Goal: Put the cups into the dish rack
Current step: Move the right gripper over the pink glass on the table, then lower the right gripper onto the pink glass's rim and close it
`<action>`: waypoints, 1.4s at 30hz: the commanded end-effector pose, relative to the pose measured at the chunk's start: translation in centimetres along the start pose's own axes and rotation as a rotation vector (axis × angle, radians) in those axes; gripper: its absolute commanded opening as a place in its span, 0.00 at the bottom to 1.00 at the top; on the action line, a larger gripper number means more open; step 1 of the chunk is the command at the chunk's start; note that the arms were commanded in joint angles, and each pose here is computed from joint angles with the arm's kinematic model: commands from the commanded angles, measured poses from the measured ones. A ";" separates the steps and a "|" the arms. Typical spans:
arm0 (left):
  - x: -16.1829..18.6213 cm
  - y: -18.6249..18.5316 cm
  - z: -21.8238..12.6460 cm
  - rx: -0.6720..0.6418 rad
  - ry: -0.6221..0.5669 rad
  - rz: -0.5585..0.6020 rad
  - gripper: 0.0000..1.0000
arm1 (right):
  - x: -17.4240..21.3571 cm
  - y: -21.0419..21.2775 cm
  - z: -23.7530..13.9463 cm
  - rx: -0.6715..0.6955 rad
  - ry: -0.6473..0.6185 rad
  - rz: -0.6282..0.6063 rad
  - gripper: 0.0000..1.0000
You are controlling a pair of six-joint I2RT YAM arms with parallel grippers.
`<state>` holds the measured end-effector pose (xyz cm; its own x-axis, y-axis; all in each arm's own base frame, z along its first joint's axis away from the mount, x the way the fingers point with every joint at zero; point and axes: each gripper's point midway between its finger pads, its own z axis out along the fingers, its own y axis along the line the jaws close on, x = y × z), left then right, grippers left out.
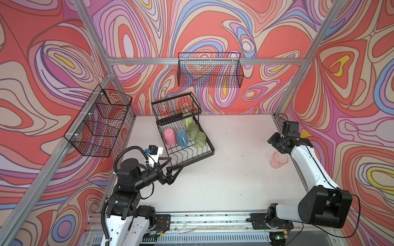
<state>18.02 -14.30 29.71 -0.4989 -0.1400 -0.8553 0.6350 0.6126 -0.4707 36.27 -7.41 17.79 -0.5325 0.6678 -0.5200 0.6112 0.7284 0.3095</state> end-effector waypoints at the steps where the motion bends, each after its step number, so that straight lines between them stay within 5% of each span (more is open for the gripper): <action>1: -0.2 -0.7 0.2 0.052 -0.005 0.033 0.98 | 0.4 -0.4 0.9 0.003 0.018 0.001 0.56; 28: 0.0 -0.5 0.3 0.045 0.003 0.025 0.98 | 3.9 -5.5 4.8 0.130 0.119 0.094 0.47; 42: 0.0 -0.3 0.4 0.042 0.009 0.019 0.99 | 4.6 -6.0 6.1 0.137 0.131 0.105 0.24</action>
<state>17.88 -14.71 29.82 -0.5059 -0.1319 -0.8524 0.6537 0.5861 -0.4787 33.95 -9.44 9.38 -0.5312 0.7560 -0.3824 0.7296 0.6377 0.2472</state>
